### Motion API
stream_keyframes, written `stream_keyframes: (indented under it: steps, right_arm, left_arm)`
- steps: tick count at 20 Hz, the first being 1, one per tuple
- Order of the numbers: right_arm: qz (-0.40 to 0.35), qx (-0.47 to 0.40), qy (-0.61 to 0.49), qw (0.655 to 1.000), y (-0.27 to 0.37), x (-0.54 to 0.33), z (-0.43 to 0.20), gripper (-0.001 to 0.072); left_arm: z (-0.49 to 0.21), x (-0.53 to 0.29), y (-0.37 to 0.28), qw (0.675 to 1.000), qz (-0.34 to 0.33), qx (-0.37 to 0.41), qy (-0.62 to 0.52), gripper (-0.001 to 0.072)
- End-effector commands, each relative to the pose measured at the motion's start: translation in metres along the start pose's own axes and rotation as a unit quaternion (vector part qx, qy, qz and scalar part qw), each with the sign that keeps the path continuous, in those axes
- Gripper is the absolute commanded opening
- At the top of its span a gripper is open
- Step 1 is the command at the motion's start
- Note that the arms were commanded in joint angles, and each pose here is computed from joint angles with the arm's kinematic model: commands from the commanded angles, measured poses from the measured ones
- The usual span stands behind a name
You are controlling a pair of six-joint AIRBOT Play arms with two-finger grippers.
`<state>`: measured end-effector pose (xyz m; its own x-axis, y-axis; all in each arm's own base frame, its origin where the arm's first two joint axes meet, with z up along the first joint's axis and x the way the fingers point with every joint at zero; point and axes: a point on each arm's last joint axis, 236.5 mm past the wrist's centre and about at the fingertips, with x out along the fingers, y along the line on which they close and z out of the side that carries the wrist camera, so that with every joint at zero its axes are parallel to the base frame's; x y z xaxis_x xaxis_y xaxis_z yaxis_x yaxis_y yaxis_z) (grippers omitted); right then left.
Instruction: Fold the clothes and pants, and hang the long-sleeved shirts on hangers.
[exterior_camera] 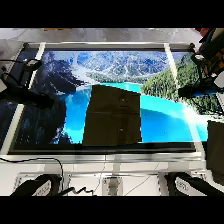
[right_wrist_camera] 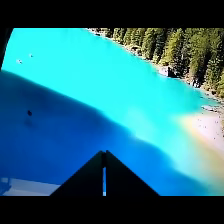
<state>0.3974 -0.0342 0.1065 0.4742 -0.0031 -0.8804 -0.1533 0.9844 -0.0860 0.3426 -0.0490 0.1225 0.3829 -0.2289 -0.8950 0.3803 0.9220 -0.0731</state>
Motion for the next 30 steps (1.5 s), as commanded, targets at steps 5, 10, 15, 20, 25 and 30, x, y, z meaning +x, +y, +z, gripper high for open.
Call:
stream_keyframes:
  steps: [5, 10, 15, 20, 25, 30]
  right_arm:
    - [-0.031, -0.010, 0.021, 0.999, -0.016, 0.001, -0.010, 0.0050]
    - [0.033, -0.031, 0.137, 0.989, -0.015, 0.030, -0.094, 0.0049]
    - [0.275, 0.064, 0.193, 0.940, 0.086, 0.064, -0.185, 0.0049]
    - [0.341, 0.128, 0.167, 0.916, 0.125, 0.067, -0.179, 0.0070]
    - [0.358, 0.143, 0.153, 0.910, 0.131, 0.063, -0.169, 0.0236]
    - [0.352, 0.143, 0.150, 0.913, 0.129, 0.066, -0.168, 0.0361]
  left_arm:
    - [-0.002, 0.011, -0.006, 1.000, -0.017, -0.012, -0.002, 0.0008]
    - [-0.020, 0.033, -0.006, 0.999, -0.028, -0.021, 0.033, 0.0008]
    - [-0.029, 0.061, 0.000, 0.996, -0.036, -0.030, 0.074, 0.0008]
    - [-0.036, 0.082, 0.001, 0.991, -0.050, -0.063, 0.104, 0.0007]
    - [-0.058, 0.085, 0.011, 0.987, -0.024, -0.084, 0.133, 0.0006]
    - [-0.144, 0.104, -0.022, 0.976, -0.070, -0.052, 0.199, 0.0007]
